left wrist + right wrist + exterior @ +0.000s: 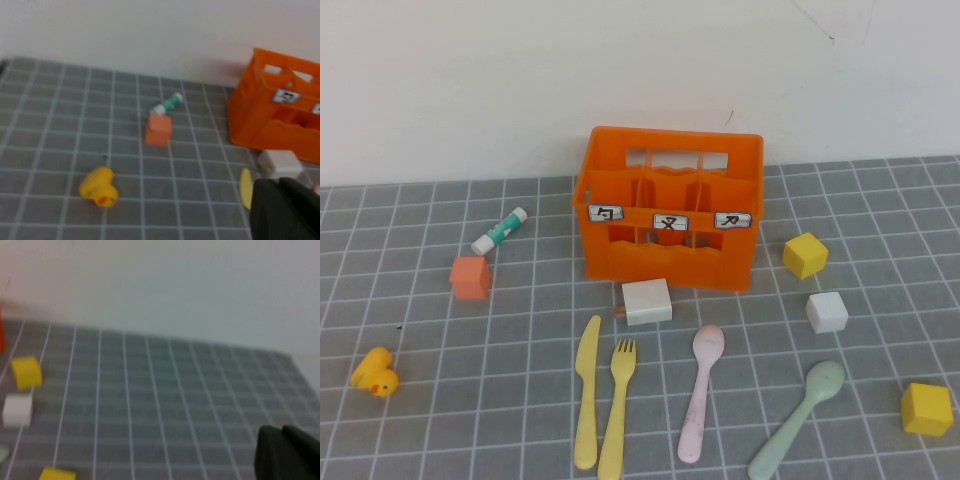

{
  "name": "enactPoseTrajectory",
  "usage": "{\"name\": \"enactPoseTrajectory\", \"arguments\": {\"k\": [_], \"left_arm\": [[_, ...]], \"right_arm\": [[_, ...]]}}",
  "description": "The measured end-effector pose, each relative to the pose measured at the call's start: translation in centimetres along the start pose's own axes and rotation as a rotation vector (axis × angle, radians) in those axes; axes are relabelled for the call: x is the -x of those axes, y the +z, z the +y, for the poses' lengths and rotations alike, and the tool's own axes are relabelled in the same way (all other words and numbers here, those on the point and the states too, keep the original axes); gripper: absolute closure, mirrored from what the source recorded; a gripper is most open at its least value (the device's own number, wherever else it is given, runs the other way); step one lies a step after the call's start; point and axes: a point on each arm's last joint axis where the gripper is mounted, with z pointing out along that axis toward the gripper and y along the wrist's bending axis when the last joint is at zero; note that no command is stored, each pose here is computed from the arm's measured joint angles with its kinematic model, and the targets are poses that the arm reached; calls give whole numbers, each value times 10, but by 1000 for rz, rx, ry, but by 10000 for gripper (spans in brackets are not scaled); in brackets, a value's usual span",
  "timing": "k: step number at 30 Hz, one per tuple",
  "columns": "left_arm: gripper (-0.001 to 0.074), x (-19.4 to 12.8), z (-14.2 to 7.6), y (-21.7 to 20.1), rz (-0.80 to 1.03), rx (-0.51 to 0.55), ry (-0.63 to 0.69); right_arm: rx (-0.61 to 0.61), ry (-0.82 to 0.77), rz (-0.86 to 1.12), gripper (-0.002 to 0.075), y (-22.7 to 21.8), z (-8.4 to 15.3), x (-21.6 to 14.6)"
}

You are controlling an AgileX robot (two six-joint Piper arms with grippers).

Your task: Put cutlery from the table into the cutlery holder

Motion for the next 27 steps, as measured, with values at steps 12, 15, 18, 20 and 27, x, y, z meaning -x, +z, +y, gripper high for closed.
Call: {"name": "enactPoseTrajectory", "arguments": {"k": [12,15,18,20,27], "left_arm": [[738,-25,-9,36,179,-128,-261],[738,-32,-12,47,328,-124,-226],[738,-36,-16,58,459,-146,-180],[738,-36,-18,66,525,-156,-154],[738,-13,-30,98,619,-180,-100]], "right_arm": [[341,-149,550,729,54,27,-30],[383,-120,573,729,63,32,-31],[433,-114,579,729,71,36,-31],[469,-119,583,729,74,39,-32],[558,-147,537,729,81,47,-29]]}}
